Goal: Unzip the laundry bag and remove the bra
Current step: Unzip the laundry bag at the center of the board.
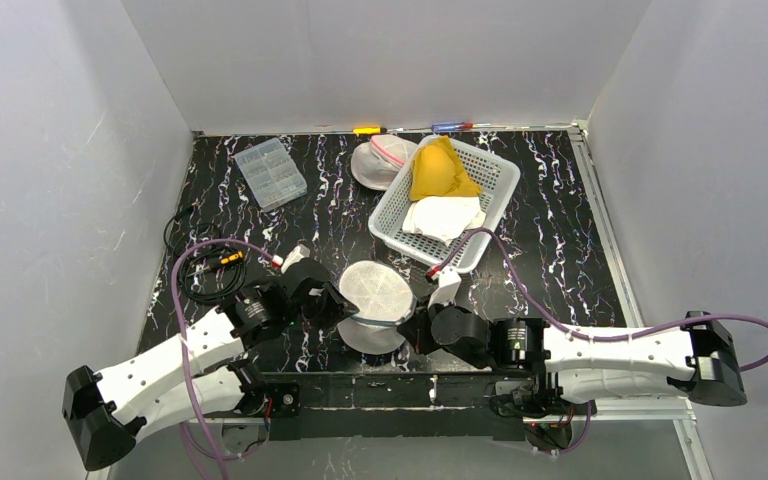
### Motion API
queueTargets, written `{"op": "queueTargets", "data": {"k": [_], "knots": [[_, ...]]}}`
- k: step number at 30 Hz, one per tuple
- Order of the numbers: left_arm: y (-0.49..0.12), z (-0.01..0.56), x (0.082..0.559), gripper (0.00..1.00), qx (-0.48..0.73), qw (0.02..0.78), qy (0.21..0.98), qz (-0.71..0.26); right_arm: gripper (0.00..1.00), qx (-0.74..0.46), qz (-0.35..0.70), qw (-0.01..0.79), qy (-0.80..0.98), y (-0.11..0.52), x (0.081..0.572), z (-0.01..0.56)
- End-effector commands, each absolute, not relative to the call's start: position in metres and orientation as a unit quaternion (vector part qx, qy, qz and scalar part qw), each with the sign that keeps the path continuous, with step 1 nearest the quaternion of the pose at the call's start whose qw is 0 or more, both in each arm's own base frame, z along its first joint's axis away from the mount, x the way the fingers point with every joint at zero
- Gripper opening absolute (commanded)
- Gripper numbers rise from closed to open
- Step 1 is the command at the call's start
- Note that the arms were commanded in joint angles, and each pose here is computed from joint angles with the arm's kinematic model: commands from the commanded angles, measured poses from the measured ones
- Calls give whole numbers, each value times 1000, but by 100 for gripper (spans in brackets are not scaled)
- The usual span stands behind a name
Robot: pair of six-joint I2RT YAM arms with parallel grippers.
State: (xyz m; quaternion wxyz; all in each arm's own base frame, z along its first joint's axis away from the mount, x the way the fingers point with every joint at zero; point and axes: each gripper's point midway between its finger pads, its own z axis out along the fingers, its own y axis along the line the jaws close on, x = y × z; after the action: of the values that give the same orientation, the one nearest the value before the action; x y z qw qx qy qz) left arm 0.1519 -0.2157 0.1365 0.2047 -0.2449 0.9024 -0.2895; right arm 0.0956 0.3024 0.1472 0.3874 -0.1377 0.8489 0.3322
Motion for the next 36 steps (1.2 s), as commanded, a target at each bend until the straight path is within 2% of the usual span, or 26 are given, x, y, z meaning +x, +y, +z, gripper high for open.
{"op": "queueTargets", "data": {"k": [1, 5, 8, 9, 11, 17, 23, 36], "knots": [[-215, 138, 157, 0, -250, 225, 888, -314, 18, -96, 380, 380, 838, 305, 92, 162], [-218, 142, 163, 0, -260, 241, 871, -341, 58, -57, 432, 367, 821, 309, 89, 185], [-218, 146, 167, 0, -264, 252, 863, -351, 82, -31, 464, 362, 808, 312, 88, 199], [-219, 146, 168, 0, -264, 255, 860, -354, 89, -22, 470, 363, 804, 312, 89, 202], [-219, 148, 171, 0, -267, 262, 855, -359, 96, -5, 469, 362, 805, 312, 92, 200], [-213, 156, 177, 0, -284, 288, 833, -377, 98, 72, 482, 356, 797, 314, 103, 198], [-205, 159, 179, 0, -295, 304, 822, -380, 91, 131, 466, 354, 800, 311, 114, 184], [-205, 154, 182, 0, -306, 306, 817, -381, 89, 165, 473, 318, 805, 331, 138, 161]]}}
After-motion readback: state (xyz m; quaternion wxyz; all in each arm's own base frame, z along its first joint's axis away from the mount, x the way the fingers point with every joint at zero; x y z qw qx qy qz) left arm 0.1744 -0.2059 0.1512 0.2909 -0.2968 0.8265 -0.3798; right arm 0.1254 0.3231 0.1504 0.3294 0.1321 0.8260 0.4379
